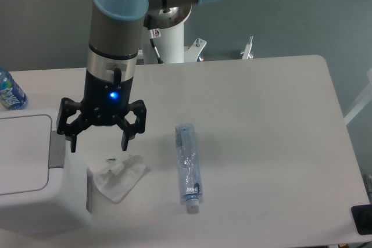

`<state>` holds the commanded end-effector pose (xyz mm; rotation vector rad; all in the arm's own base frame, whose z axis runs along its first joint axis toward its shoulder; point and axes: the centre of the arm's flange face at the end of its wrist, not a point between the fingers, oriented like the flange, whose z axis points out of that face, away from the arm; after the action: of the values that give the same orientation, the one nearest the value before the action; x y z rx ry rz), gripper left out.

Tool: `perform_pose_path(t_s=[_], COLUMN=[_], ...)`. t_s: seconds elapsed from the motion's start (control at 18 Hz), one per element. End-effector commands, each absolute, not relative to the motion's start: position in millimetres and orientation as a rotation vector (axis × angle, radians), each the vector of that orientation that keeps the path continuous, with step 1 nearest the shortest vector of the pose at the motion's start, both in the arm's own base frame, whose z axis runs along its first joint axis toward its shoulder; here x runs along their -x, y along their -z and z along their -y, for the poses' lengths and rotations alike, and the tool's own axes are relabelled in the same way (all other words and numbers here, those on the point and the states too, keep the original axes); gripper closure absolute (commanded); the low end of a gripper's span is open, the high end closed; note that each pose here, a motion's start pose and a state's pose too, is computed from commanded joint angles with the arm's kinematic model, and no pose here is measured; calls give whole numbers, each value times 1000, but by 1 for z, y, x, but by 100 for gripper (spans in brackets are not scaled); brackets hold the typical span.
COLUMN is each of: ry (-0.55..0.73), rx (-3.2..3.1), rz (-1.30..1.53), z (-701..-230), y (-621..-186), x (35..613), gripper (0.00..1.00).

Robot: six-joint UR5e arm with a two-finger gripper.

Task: Open the trash can
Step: 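Move the gripper across the table toward the white trash can lid, then lower the gripper fingers onto the edge of the trash can lid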

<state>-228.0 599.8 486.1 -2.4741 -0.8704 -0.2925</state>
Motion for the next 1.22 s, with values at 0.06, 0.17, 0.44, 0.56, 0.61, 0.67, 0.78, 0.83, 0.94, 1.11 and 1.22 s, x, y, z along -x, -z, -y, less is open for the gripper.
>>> perform_pose_path(t_s=[0.06, 0.17, 0.44, 0.56, 0.61, 0.67, 0.78, 0.83, 0.94, 1.11, 1.22], ry=[293, 294, 299, 299, 297, 299, 299, 299, 301, 301, 296], rx=[2475, 2477, 2485, 2485, 2485, 2486, 2487, 2486, 2489, 2490, 2483], rz=[869, 868, 870, 870, 871, 869, 863, 862, 862, 857, 849], z=[-600, -601, -602, -602, -602, -602, -604, -603, -604, -605, -607], y=[-486, -485, -480, -480, -480, -480, -481, -482, -480, -479, -479], x=[227, 226, 226, 226, 226, 225, 222, 221, 221, 219, 217], gripper=[0, 0, 0, 0, 0, 0, 0, 0, 0, 0, 0])
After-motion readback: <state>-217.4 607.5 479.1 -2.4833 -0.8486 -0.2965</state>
